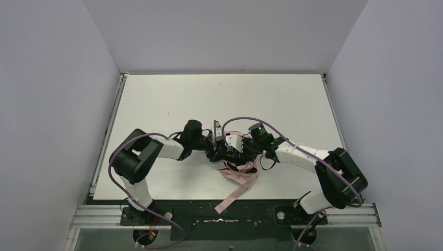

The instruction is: Put away the umbrella

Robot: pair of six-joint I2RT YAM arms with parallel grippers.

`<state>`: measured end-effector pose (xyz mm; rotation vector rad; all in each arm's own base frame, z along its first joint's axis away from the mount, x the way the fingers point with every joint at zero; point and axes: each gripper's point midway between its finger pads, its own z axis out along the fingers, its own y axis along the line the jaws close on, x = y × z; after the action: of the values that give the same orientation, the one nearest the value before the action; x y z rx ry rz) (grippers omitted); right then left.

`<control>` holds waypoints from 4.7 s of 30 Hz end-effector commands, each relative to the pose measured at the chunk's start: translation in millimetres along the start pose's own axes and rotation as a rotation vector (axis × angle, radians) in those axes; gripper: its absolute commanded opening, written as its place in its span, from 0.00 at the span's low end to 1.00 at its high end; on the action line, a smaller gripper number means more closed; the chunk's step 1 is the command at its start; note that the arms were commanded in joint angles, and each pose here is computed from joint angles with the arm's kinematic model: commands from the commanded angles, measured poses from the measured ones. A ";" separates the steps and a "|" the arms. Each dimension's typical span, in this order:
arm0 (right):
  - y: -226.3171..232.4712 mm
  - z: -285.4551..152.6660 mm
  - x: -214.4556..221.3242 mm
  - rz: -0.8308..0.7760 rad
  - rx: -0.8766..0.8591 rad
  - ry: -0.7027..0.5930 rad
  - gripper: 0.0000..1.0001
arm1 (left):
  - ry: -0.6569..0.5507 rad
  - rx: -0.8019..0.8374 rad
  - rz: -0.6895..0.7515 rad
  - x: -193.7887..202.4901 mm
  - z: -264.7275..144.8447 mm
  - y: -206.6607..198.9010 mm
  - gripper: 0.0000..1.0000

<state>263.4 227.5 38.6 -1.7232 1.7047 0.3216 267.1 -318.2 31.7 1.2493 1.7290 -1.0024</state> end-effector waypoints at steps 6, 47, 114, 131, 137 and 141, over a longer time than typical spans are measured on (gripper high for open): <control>-19.8 -17.8 -46.5 -0.031 0.073 -0.146 0.61 | 0.060 0.029 0.046 3.7 6.9 -2.4 0.00; -70.0 -71.9 -123.2 0.604 0.350 -0.397 0.42 | 0.069 -0.009 0.125 -11.2 -0.5 -0.5 0.00; -58.2 -124.4 -127.1 1.299 0.235 -0.283 0.50 | 0.066 -0.219 0.349 -19.6 -14.8 21.5 0.00; -26.6 -80.5 -117.7 1.375 0.064 -0.335 0.46 | 0.077 -0.218 0.352 -18.0 -14.7 21.8 0.00; -13.4 -86.9 -122.3 1.335 0.002 -0.348 0.54 | 0.080 -0.224 0.353 -18.1 -15.4 22.8 0.00; -1.3 -84.7 -119.2 1.335 -0.046 -0.322 0.54 | 0.082 -0.224 0.353 -17.6 -15.2 22.9 0.00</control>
<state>239.8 257.0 156.9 -0.1679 2.3823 1.0059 281.3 -299.1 27.1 1.4196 1.6429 -0.5800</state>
